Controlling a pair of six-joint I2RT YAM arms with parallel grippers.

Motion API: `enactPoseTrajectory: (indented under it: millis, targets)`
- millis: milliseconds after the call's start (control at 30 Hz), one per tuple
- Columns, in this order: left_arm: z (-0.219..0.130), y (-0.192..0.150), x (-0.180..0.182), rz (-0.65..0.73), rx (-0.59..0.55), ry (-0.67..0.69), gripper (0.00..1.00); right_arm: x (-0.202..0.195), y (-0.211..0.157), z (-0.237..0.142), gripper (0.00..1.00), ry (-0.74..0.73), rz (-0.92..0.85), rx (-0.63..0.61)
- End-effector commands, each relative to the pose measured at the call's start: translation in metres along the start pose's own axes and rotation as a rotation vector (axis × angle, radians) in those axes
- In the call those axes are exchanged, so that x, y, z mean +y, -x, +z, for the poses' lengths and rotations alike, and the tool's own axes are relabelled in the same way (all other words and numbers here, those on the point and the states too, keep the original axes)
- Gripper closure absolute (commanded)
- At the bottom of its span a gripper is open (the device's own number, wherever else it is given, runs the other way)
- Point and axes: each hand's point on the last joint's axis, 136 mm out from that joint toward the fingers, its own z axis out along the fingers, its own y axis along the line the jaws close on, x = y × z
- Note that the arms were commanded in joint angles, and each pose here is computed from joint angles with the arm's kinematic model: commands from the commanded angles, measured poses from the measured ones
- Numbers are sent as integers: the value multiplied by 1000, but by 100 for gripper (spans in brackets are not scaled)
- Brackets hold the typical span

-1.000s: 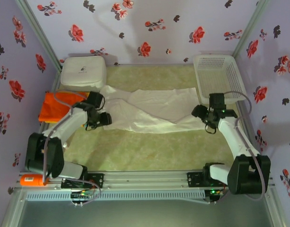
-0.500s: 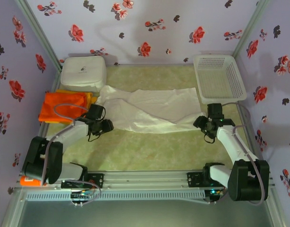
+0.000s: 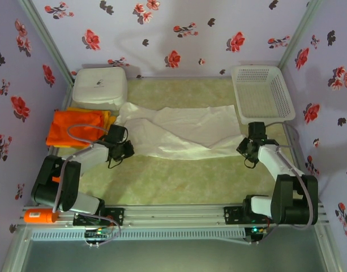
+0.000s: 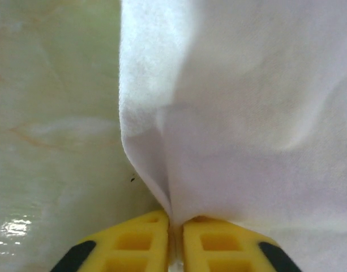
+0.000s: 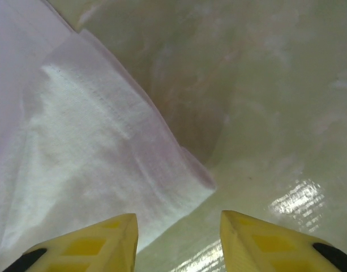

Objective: Fold and stack the t-shirts

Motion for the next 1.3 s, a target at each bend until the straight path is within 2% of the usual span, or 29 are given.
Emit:
enactPoseTrajectory:
  millis: [0,33,167,300,433,633,800,1033,1067,1133,1167,1267]
  targets:
    - [-13,10,-6,-4,-22,-6,97,5,9,10,64,9,20,-22]
    - [-19,11,-7,-6,-21,-7,100,7,9,12,66,13,22,-15]
    - [-52,11,-14,8,-32,-25,100,5,8,18,81,7,31,-12]
    - [-86,4,-15,8,-41,-39,100,2,11,17,100,-13,30,-23]
    - [-119,0,-20,-1,-53,-72,100,3,13,16,100,-12,30,-24]
    - [-159,14,-42,-24,-81,-151,100,6,20,13,100,-19,24,-34]
    - [-159,-3,-43,-28,-5,-163,100,4,25,10,100,-25,19,-38]
    - [-164,-43,-21,-91,32,-172,100,4,23,2,100,-22,-12,-20]
    - [-166,-47,-19,-98,32,-174,100,5,23,-1,91,-14,-23,-20]
    - [-166,-62,-7,-121,62,-150,100,8,25,-13,64,4,-49,-35]
    - [-164,-70,-2,-130,75,-143,100,9,29,-19,55,11,-53,-53]
    - [-159,-87,9,-156,104,-131,100,15,42,-35,43,35,-51,-120]
